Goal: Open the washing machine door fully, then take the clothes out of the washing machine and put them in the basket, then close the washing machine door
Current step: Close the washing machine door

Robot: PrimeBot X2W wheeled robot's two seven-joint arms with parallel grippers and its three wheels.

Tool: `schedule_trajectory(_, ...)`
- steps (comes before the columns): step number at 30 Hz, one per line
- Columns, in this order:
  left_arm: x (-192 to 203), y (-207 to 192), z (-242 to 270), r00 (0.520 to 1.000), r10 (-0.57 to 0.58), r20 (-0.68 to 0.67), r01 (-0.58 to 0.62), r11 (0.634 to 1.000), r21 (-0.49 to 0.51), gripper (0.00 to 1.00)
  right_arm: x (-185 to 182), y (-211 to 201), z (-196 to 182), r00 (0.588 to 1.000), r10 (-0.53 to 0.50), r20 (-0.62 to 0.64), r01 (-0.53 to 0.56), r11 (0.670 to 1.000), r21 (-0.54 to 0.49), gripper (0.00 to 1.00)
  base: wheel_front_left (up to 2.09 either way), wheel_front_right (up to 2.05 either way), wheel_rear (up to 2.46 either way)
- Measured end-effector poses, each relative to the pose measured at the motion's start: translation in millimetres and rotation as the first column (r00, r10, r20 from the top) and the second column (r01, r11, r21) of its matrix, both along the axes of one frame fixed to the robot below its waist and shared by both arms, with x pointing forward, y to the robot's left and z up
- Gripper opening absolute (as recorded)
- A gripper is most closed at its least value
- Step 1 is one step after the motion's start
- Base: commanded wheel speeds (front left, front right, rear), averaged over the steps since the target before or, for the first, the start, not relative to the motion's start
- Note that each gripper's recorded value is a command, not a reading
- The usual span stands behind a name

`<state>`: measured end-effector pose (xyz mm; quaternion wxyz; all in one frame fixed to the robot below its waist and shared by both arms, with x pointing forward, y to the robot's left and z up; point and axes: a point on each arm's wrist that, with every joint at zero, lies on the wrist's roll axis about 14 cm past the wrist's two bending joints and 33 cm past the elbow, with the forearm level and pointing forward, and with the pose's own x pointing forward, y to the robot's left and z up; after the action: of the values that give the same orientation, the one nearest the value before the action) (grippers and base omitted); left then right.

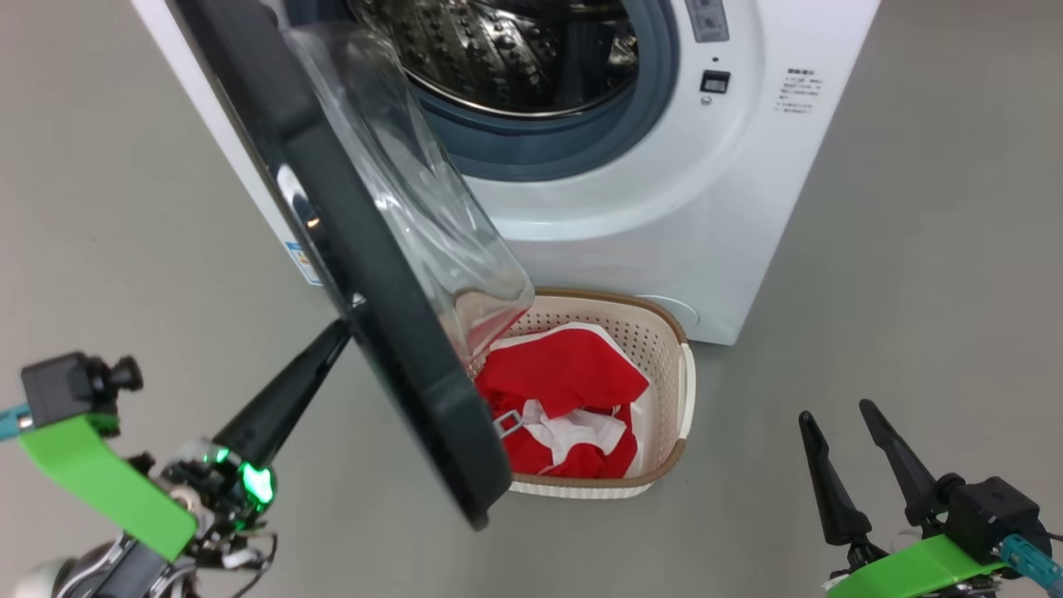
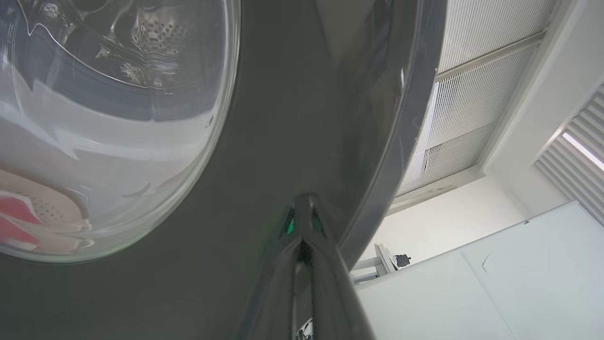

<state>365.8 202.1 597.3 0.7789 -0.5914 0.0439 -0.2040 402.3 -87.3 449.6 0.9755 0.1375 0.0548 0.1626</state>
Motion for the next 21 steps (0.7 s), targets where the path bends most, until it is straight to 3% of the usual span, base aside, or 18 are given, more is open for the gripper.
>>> schedule_trajectory(21, 82, -55, -7, 1.000, -0.001, 0.023, -0.001, 0.995, 0.098, 0.00, 10, -38, -10, 0.993, -0.117, -0.019, 0.116, 0.993, -0.009, 1.00, 0.00, 0.00, 0.00)
